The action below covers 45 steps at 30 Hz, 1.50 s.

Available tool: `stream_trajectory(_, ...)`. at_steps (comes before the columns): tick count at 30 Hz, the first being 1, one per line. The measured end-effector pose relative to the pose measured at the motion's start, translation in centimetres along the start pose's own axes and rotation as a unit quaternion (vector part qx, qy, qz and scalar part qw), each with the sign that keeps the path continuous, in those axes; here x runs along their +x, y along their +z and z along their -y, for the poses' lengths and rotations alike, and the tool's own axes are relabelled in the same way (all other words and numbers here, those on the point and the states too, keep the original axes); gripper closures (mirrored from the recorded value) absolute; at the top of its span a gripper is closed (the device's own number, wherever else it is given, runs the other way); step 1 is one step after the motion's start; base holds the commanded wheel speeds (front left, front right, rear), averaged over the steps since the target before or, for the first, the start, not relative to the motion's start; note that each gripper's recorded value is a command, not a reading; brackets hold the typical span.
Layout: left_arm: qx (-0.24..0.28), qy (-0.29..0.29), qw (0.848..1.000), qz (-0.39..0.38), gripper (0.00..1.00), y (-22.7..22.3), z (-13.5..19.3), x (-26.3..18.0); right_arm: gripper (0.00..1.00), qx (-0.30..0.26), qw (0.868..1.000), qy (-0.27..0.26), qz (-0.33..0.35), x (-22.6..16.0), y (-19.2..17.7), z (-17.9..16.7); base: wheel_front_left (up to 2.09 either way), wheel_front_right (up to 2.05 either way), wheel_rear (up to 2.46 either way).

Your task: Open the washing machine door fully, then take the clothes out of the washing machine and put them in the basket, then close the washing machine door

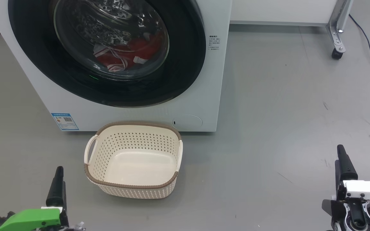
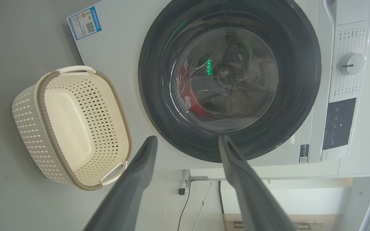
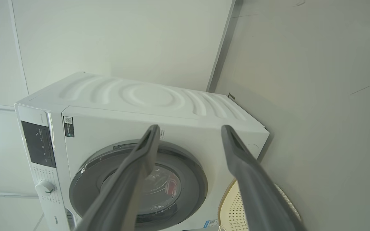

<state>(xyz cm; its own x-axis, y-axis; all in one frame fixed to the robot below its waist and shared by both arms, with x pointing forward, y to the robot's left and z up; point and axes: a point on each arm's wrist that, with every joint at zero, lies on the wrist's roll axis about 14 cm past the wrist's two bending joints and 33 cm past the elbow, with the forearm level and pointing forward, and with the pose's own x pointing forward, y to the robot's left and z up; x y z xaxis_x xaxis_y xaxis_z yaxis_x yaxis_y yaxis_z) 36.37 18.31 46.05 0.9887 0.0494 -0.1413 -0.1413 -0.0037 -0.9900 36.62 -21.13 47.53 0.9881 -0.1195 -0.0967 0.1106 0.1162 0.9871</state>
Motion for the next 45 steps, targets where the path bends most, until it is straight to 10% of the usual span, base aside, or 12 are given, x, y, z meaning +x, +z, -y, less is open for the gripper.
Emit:
stream_trajectory(26, 0.108, -0.074, 0.991, 0.040, 0.00, 1.1, 4.8, 0.8, 0.00, -0.139, 0.986, 0.093, 0.024, 1.0, 0.0, -5.8, 0.00, 0.00, 0.00)
stream_trajectory(45, 0.352, -0.114, 0.929, 0.005, 0.00, -2.1, 5.7, 0.7, 0.00, -0.378, 0.917, 0.124, 0.013, 0.8, -1.7, -6.7, 0.00, 0.00, 0.00)
